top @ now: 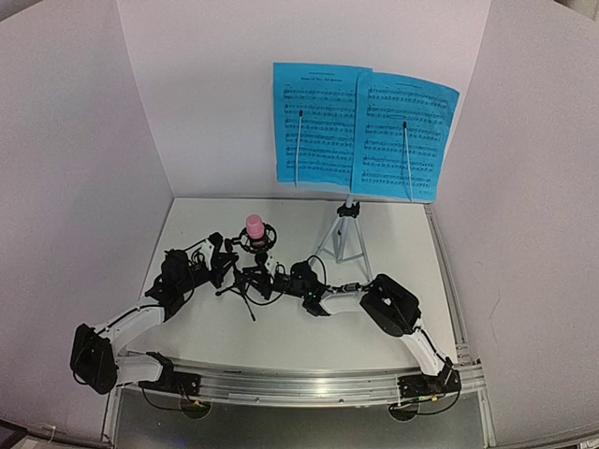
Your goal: Pack up the instrument practice props
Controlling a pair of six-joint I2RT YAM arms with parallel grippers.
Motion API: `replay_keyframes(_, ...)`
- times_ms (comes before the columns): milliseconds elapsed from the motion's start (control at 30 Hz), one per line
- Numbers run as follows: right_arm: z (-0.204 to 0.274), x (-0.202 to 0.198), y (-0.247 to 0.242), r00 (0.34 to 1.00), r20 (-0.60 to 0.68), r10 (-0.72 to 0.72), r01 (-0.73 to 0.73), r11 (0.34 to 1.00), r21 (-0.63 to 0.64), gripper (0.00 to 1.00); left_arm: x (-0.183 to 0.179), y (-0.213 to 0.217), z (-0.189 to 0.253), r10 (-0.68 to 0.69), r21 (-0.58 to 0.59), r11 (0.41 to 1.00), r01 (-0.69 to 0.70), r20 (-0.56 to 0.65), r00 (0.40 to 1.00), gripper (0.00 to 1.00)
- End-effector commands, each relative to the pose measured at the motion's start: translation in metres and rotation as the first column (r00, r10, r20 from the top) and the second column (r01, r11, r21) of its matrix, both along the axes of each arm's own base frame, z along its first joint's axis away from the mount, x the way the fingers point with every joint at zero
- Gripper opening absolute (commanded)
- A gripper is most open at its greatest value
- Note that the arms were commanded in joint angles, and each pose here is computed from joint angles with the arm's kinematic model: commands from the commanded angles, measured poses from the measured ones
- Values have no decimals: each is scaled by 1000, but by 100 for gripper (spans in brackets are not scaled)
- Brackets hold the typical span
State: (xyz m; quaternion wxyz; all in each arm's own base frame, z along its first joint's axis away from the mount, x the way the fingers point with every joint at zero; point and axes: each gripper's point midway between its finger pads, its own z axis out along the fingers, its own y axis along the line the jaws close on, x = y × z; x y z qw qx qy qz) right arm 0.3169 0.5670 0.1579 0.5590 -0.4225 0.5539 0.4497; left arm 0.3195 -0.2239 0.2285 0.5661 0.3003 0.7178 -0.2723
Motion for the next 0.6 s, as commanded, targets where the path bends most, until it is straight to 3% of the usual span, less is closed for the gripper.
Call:
replay_keyframes(0,-37,-22,-1,990,83,112,-94,977,-193,0,2,6,-8,17,18,1000,-16,-71,997,0)
replay_keyframes(200,-44,-19,-5,962,246,118,-37,950,-310,0,3,5,-9,8,19,1000,-6,-79,997,0)
replay_keyframes(567,-62,-14,-6,797,567,207,147,845,-515,0,6,8,-11,15,22,1000,-13,-83,996,0)
